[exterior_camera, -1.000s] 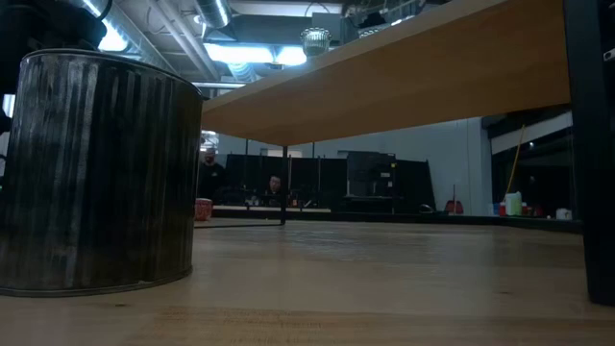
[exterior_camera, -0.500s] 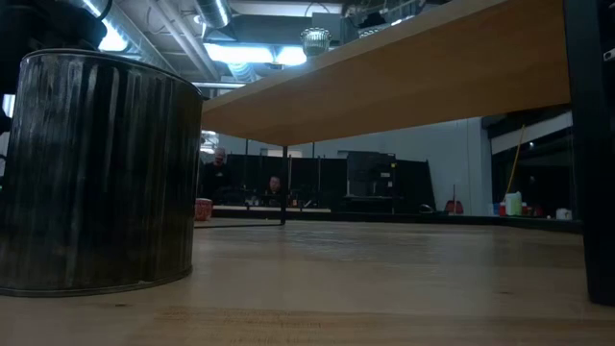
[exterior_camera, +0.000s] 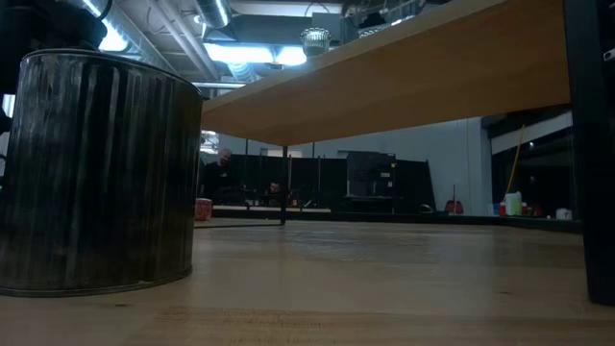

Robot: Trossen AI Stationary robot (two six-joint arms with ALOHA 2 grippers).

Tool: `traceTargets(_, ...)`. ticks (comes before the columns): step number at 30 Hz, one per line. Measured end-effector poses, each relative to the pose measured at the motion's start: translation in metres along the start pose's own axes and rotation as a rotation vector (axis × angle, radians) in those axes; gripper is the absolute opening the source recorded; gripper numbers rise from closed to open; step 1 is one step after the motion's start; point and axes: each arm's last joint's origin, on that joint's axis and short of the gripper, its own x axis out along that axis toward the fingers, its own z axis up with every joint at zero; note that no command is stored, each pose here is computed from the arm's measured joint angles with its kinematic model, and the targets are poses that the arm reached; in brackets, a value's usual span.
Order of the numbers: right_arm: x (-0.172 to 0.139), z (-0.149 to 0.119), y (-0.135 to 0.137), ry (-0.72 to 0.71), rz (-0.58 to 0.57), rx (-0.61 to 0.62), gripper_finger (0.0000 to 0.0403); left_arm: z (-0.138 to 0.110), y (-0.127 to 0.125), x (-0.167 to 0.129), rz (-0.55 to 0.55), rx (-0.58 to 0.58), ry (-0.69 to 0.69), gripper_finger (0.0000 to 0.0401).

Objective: Pick & Place candle stick holders
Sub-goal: Put the silver scented candle can on the shelf

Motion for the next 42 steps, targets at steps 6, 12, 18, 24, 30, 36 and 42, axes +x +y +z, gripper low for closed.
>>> traceTargets(6, 0.0, 0.0, 0.0, 0.0, 0.0, 0.0, 0.0001, 0.0, 0.0, 0.0, 0.002, 0.0, 0.0, 0.0004)
traceTargets(12, 0.0, 0.0, 0.0, 0.0, 0.0, 0.0, 0.0001, 0.0, 0.0, 0.0, 0.004, 0.0, 0.0, 0.0004)
traceTargets(18, 0.0, 0.0, 0.0, 0.0, 0.0, 0.0, 0.0001, 0.0, 0.0, 0.0, 0.005, 0.0, 0.0, 0.0004)
traceTargets(24, 0.0, 0.0, 0.0, 0.0, 0.0, 0.0, 0.0001, 0.0, 0.0, 0.0, 0.005, 0.0, 0.0, 0.0004)
traceTargets(30, 0.0, 0.0, 0.0, 0.0, 0.001, 0.0, 0.0001, 0.0, 0.0, 0.0, 0.005, 0.0, -0.001, 0.0003)
traceTargets(36, 0.0, 0.0, 0.0, 0.0, 0.001, 0.0, 0.0001, 0.009, -0.001, -0.001, -0.024, 0.001, -0.025, 0.0002)
traceTargets(42, 0.0, 0.0, 0.0, 0.0, 0.001, 0.0, 0.0001, 0.014, -0.001, -0.002, -0.026, 0.0, -0.041, 0.0002)
